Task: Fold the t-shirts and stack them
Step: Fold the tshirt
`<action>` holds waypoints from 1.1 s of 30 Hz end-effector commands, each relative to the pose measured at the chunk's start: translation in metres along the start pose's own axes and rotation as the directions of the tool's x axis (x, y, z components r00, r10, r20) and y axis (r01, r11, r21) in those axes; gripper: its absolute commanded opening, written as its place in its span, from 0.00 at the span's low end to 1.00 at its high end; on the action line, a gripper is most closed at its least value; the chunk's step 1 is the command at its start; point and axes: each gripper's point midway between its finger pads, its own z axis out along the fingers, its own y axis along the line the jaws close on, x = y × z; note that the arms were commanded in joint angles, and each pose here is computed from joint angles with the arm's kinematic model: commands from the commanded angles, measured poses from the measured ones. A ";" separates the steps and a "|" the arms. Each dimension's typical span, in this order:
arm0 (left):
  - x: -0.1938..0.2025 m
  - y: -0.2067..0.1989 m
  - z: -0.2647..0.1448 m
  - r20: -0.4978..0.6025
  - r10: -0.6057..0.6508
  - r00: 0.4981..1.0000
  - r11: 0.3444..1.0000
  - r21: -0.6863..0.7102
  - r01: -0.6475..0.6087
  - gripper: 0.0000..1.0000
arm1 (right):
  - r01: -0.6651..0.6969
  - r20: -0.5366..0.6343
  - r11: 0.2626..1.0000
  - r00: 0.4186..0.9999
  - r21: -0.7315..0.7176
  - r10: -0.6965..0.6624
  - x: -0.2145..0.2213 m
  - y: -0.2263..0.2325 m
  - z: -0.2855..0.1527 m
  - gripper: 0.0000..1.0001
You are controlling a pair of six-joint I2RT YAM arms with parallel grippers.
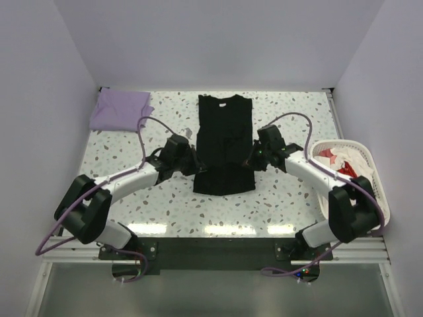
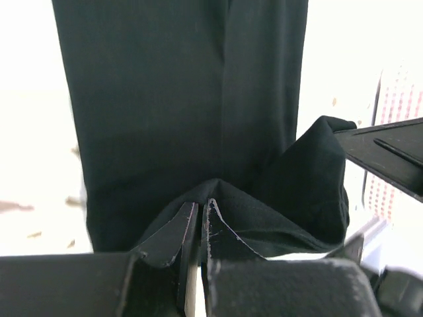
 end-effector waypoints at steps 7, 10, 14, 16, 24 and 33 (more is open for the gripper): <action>-0.082 -0.020 0.031 0.176 -0.046 0.983 0.998 0.048 0.038 0.00 | -0.008 0.128 0.999 0.992 -0.041 0.013 -0.078 0.022 0.033 0.00; -0.095 -0.017 0.041 0.185 -0.053 0.981 0.998 0.043 0.046 0.00 | -0.027 0.149 0.999 0.988 -0.046 0.033 -0.093 0.021 0.037 0.00; -0.109 -0.013 0.051 0.191 -0.069 0.979 0.998 0.026 0.065 0.00 | -0.034 0.143 0.998 0.989 -0.059 0.042 -0.109 0.023 0.049 0.00; -0.119 -0.011 0.056 0.204 -0.074 0.976 0.997 0.020 0.072 0.00 | -0.039 0.144 0.998 0.988 -0.057 0.047 -0.114 0.022 0.051 0.00; -0.139 0.016 0.073 0.207 -0.094 0.974 0.994 -0.040 0.104 0.00 | -0.081 0.142 0.994 0.986 -0.079 0.092 -0.137 0.015 0.065 0.00; -0.152 0.032 0.091 0.183 -0.082 0.980 0.996 -0.022 0.088 0.04 | -0.089 0.116 0.990 0.988 -0.107 0.101 -0.148 0.014 0.080 0.02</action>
